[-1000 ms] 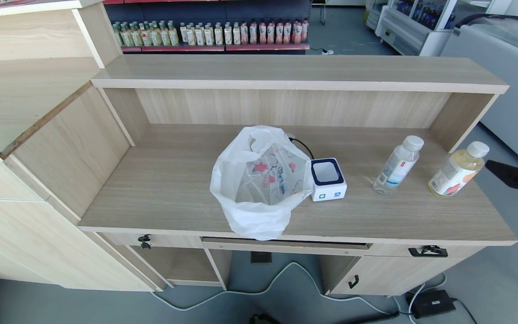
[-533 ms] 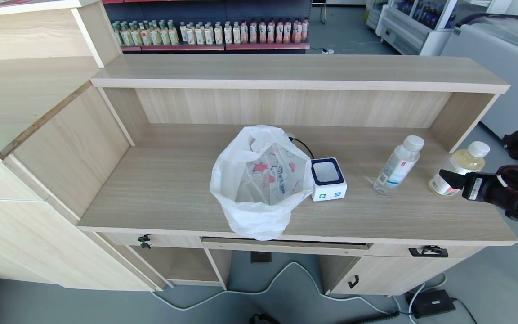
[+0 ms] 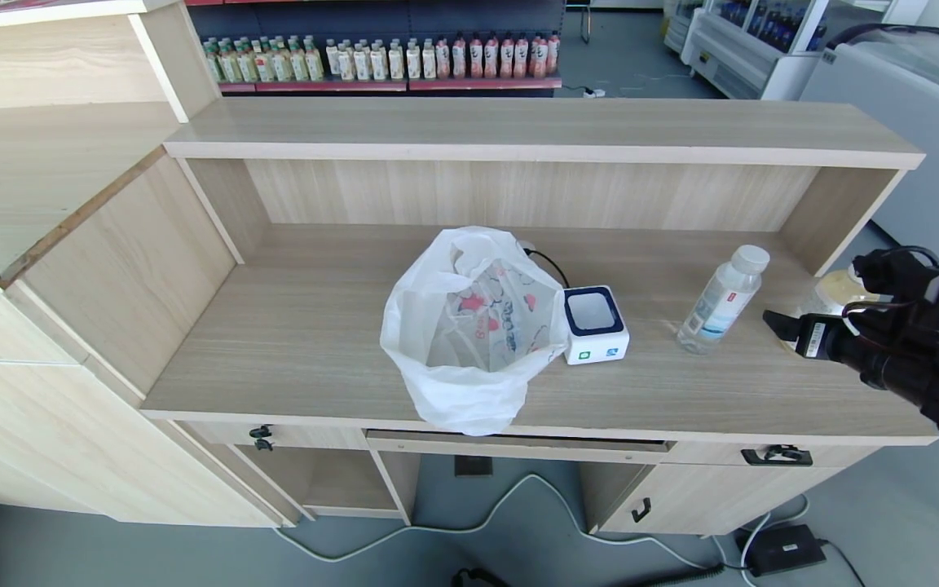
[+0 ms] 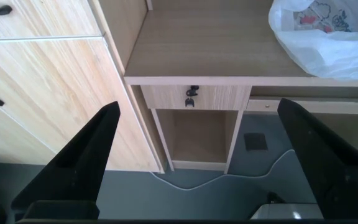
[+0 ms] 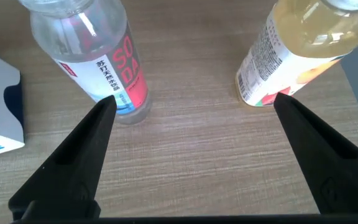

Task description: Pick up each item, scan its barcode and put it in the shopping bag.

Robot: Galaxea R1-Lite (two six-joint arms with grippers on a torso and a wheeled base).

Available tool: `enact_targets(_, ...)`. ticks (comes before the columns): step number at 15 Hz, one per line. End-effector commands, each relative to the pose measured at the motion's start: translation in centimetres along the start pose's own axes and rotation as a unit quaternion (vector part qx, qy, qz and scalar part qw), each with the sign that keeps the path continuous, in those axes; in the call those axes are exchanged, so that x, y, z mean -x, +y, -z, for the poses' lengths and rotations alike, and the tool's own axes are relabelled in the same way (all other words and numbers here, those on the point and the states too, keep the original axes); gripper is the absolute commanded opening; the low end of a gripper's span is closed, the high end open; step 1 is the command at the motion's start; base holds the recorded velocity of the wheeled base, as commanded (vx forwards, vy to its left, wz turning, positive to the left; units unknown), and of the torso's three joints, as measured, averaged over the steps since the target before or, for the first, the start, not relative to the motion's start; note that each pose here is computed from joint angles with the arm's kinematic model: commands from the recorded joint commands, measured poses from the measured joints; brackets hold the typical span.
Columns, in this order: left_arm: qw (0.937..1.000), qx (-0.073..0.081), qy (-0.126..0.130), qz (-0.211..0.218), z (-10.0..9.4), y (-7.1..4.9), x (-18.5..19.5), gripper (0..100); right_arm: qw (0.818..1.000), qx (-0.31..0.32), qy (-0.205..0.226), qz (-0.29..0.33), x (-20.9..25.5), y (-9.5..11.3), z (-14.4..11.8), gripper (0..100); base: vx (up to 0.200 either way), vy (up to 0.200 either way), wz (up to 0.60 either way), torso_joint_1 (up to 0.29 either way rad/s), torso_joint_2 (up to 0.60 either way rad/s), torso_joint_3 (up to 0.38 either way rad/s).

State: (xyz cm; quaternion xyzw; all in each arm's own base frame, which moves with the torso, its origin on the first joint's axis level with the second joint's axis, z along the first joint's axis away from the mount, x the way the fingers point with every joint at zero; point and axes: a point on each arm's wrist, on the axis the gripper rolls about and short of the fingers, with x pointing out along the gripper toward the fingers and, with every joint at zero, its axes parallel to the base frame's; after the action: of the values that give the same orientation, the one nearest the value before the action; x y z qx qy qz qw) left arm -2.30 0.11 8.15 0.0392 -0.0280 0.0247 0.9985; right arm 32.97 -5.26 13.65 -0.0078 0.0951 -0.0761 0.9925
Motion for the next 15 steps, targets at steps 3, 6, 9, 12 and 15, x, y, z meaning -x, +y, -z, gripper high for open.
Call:
enact_targets(3,1.0000,0.000,-0.001,0.000,0.0,0.0,0.0,100,0.999,-0.002,-0.008,-0.039,-2.0,0.9,0.3,100,0.000,0.000,0.00,0.000,0.00,0.000)
enact_targets(6,1.0000,0.000,0.000,0.000,0.0,0.0,0.0,100,0.998,-0.007,-0.013,-0.057,-2.7,1.8,0.1,100,0.000,0.000,0.00,0.000,0.00,0.000)
enact_targets(9,1.0000,0.000,0.000,0.000,0.0,0.0,0.0,100,0.998,-0.012,-0.010,-0.061,-3.3,2.1,0.4,100,0.000,0.000,0.00,0.000,0.00,0.000)
enact_targets(12,1.0000,0.000,-0.001,0.000,0.0,0.0,0.0,100,0.998,-0.011,-0.018,-0.063,-4.3,2.3,0.2,100,0.000,0.000,0.00,0.000,0.00,0.000)
enact_targets(15,1.0000,0.000,0.000,0.000,0.0,0.0,0.0,100,0.997,-0.010,-0.015,-0.071,-4.7,2.9,0.5,100,0.000,0.000,0.00,0.000,0.00,0.000)
